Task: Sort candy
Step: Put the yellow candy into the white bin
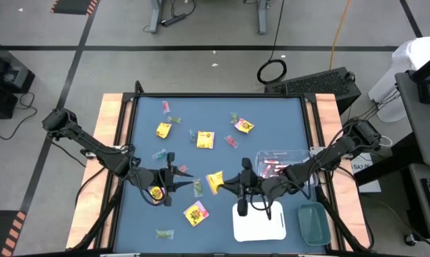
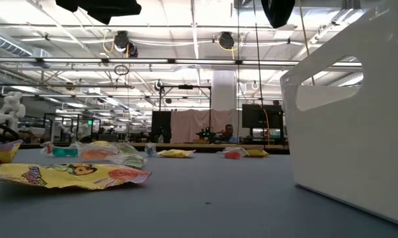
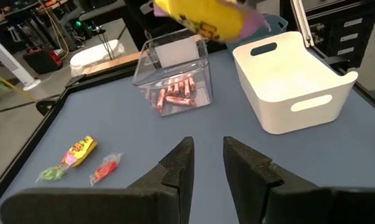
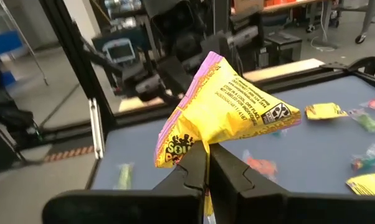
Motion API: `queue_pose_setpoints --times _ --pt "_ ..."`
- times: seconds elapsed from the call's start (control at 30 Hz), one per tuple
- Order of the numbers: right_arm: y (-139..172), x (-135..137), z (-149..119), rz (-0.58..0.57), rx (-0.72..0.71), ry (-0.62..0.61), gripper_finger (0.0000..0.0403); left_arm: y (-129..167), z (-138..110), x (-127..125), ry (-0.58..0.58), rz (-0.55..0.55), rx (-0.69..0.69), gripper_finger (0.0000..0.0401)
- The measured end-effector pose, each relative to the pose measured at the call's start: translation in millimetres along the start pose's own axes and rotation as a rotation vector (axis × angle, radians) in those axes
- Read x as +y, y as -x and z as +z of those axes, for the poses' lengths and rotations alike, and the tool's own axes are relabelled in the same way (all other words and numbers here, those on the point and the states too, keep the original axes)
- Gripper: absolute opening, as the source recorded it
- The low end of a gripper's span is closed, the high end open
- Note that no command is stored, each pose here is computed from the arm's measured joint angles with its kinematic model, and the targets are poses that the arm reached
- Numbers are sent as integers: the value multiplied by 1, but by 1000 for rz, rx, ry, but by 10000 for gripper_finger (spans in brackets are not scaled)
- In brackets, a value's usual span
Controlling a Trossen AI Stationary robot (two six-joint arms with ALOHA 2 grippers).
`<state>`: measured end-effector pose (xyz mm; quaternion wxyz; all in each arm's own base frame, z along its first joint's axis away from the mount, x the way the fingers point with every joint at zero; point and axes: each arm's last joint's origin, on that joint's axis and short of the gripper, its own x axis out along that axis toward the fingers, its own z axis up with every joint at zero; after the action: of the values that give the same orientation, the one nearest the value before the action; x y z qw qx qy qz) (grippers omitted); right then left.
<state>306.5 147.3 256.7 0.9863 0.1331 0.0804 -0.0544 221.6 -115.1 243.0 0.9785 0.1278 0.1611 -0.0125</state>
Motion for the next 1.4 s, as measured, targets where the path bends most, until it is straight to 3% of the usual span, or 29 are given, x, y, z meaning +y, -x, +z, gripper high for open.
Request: queue_pose_setpoints --times 0.13,0.27,0.47,0.63,0.8,1.0,1.4 --pt "1 0 -9 18 87 66 4 0 0 0 -1 0 1 93" --pt "3 0 -18 140 221 88 4 0 -1 0 -3 -1 5 93" --pt "10 10 -25 325 388 -107 4 0 0 0 0 7 2 93" --pt "26 20 -42 367 576 -139 4 0 0 0 7 8 1 93" --pt "42 28 -57 334 706 -125 4 0 0 0 8 8 1 93" --pt "49 25 -65 199 742 -122 4 -1 0 1 3 14 3 93" --pt "52 17 -76 83 819 -109 9 -19 -10 14 5 85 67 93"
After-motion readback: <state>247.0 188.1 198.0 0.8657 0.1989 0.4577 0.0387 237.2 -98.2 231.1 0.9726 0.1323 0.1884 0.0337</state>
